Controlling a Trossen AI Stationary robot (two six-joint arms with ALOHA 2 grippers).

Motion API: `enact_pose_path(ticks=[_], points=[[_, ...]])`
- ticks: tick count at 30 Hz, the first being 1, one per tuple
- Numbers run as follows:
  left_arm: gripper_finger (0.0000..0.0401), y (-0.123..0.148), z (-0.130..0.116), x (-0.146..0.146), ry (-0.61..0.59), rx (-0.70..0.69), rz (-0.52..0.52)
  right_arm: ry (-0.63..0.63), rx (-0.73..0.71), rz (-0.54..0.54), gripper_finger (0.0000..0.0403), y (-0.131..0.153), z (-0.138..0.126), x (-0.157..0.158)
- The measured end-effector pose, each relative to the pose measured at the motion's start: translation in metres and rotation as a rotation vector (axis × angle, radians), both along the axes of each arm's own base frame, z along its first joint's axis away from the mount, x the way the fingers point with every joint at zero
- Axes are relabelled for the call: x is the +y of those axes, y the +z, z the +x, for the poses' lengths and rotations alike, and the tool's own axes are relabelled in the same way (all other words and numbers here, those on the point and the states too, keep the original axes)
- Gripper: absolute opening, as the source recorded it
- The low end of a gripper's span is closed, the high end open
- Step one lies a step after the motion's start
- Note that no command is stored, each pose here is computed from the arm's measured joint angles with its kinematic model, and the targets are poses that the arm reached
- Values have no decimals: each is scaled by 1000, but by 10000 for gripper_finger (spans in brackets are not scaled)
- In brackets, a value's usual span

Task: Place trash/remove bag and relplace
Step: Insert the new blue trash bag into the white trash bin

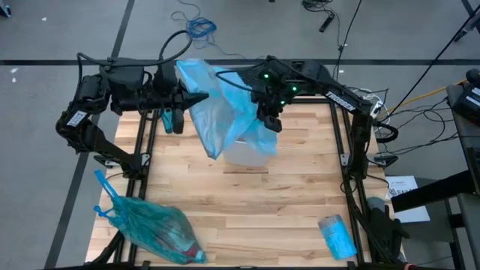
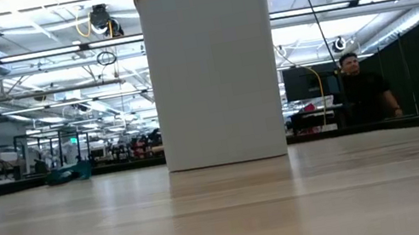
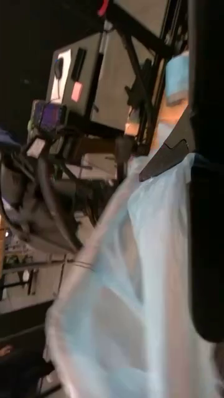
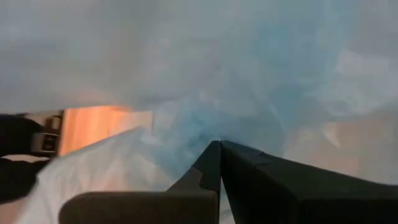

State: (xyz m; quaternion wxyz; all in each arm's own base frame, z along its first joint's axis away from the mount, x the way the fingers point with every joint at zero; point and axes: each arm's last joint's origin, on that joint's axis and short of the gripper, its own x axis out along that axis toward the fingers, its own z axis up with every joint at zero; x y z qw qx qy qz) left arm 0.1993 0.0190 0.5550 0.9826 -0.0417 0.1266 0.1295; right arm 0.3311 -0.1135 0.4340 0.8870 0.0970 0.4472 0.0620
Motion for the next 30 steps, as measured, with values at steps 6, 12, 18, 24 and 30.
enact_pose_path(ticks=[6,12,18,24,30], points=[[0,-3,6,-2,-72,10,-46,-15,57,-20,0,-12,8,-5],[0,-11,16,-2,-89,70,-61,-18,85,-12,0,-23,17,-10],[0,-23,28,-1,-86,159,-72,-20,106,-9,0,-30,23,-13],[0,-35,46,-1,-109,234,-99,-32,127,0,0,-36,23,-19],[0,-43,60,-2,-167,266,-131,-34,207,38,0,-57,25,-23]])
